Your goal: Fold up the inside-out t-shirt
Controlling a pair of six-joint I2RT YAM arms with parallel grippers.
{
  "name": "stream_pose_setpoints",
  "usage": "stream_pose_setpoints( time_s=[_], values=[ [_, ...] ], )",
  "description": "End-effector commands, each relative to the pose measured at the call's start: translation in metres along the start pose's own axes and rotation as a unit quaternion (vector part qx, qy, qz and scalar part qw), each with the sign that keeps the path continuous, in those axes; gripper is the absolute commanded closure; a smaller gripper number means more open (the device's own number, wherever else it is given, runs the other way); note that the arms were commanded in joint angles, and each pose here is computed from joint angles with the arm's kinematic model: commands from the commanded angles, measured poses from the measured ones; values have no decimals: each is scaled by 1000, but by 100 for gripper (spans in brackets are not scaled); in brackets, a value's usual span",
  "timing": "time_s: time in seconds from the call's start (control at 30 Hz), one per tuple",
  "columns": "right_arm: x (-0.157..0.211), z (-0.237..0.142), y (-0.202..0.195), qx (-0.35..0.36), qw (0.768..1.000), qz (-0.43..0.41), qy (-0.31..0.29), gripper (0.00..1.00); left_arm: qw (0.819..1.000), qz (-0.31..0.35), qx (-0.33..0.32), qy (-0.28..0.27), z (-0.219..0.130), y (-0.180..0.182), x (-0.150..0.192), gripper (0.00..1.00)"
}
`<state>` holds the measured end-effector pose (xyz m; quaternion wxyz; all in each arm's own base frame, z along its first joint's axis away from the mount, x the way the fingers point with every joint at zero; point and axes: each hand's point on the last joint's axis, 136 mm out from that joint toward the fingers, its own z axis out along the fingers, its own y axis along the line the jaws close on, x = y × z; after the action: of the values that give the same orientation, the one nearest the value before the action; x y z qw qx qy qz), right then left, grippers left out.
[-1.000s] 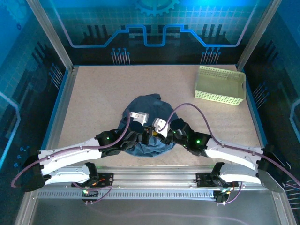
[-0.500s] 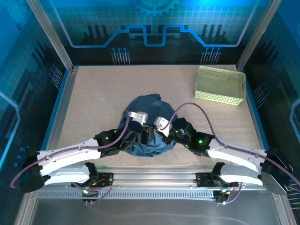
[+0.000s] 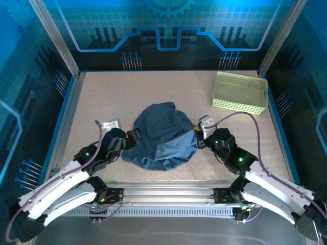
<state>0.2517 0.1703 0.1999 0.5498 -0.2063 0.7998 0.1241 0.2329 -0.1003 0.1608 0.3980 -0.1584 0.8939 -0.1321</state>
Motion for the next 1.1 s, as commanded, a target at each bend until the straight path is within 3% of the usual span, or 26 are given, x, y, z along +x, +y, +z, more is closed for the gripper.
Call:
stream_pose_setpoints(
  time_s=[0.0,0.17,0.37,0.53,0.6,0.8,1.07],
  values=[
    [42,-8,-26,60,993,87,59,100,993,-7,-47,105,16,31,47,22],
    [74,-19,-37,84,982,151,72,100,982,7,74,175,36,-24,70,32],
    [89,-25,-42,91,975,193,60,100,972,28,113,204,58,-63,79,39],
    [92,-28,-46,101,971,205,67,100,972,22,72,222,81,-57,89,44],
    [94,-28,-44,95,971,210,69,100,971,15,83,225,85,-62,92,44],
    [98,-25,-41,86,971,213,70,100,971,4,93,220,95,-71,91,56],
    [95,-26,-43,90,971,211,66,100,970,10,53,236,103,-56,101,52]
  ],
)
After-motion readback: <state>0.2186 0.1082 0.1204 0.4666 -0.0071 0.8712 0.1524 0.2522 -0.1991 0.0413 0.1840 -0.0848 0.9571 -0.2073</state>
